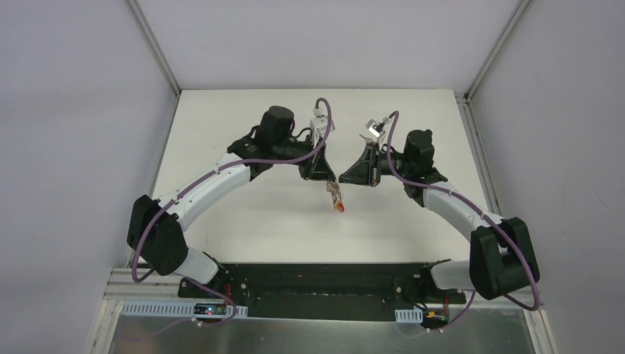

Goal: Put the keys on the keyring
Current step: Insert the key onto the keyring, then adjust the key on the keyring.

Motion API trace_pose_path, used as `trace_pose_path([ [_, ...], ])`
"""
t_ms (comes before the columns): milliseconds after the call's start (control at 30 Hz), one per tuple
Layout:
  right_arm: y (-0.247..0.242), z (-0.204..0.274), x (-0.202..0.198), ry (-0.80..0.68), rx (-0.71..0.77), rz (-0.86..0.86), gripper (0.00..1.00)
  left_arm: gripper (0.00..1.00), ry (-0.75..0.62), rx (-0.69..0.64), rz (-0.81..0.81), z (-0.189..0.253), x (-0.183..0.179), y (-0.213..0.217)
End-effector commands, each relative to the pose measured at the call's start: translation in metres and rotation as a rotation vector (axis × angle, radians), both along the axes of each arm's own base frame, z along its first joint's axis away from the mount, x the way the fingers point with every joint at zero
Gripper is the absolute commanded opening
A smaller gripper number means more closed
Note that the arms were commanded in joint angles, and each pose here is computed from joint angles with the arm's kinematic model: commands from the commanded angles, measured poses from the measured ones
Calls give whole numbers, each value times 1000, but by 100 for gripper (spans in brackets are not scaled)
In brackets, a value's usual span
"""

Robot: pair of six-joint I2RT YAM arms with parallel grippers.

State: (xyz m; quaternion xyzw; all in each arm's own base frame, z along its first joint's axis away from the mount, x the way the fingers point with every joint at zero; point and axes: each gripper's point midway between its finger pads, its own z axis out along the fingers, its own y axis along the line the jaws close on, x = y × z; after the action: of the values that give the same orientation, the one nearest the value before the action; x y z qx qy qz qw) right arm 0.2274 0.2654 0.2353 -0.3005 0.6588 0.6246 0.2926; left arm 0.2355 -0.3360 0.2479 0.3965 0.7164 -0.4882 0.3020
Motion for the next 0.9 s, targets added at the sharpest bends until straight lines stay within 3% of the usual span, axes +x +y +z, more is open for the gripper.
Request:
trace_pose_path([
  [0,-2,16,-1,-115,38,0,0,0,16,-26,-39,12,-5,-4],
  [100,-3,13,-1,-157,19,9,1,0,3,119,-32,3,-6,6],
  [200,-5,7,-2,-225,-37,28,13,0,-23,262,-103,-5,-17,14],
  [433,-1,9,-15,-324,-78,88,39,0,-48,333,-191,-13,-37,11],
  [867,6,0,-46,-338,-48,210,39,0,-16,257,-208,-2,-43,-2],
])
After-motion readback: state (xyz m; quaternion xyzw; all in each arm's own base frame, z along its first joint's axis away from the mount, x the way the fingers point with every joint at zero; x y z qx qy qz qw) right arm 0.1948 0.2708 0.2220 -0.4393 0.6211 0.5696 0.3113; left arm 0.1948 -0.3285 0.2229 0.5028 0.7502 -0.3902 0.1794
